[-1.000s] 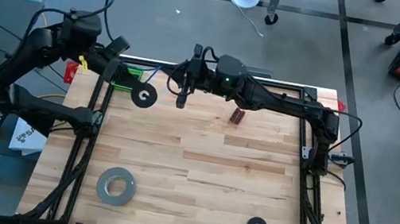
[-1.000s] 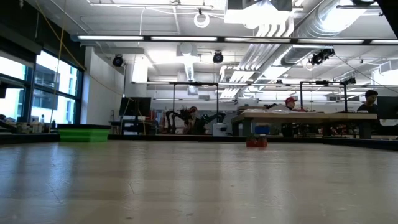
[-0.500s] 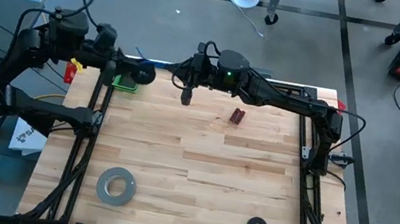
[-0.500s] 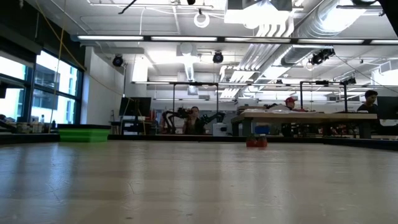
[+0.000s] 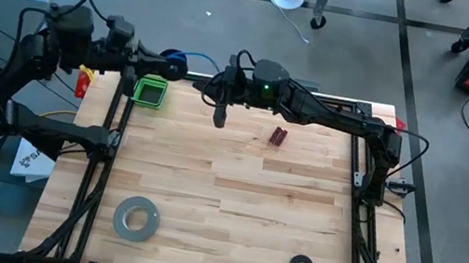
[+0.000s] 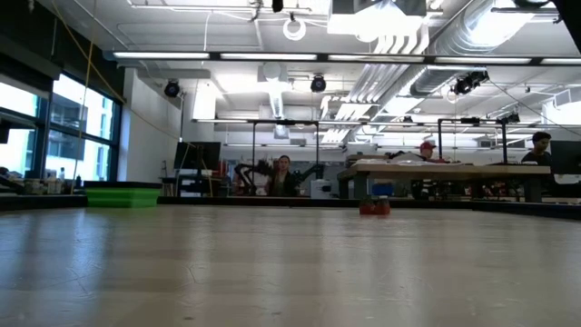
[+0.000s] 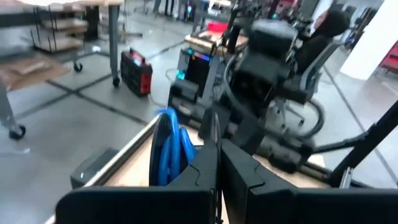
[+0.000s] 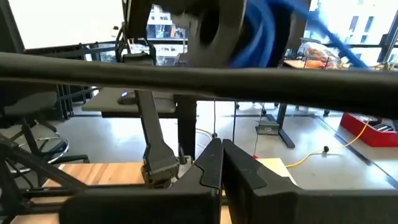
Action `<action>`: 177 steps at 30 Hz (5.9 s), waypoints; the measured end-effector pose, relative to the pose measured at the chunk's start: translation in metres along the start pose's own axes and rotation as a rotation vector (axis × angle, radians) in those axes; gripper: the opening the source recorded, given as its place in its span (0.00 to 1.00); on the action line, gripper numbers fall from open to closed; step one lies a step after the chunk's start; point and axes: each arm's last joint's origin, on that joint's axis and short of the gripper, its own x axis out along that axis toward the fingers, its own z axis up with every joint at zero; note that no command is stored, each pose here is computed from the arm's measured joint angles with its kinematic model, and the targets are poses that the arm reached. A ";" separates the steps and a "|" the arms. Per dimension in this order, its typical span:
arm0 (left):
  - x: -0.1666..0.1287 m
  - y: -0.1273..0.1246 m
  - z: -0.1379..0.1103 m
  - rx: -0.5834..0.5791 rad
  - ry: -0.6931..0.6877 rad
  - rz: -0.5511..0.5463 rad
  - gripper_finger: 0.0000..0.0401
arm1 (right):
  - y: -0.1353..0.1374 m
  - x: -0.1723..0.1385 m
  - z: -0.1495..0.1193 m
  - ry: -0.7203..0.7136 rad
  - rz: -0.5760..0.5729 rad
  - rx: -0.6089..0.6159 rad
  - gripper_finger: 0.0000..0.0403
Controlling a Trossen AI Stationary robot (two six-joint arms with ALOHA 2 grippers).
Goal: Coil cords
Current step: Coil the blue wire onto the spool
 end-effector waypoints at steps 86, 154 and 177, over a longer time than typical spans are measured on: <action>0.013 -0.014 0.013 0.255 -0.134 -0.076 0.00 | 0.015 -0.044 0.026 0.267 -0.105 -0.232 0.00; 0.063 -0.041 0.022 -0.988 0.222 -0.629 0.00 | 0.055 -0.021 0.061 -0.286 -0.014 -0.289 0.00; 0.047 -0.022 -0.007 -0.748 0.363 -0.414 0.00 | 0.025 -0.018 0.034 -0.016 0.012 -0.411 0.00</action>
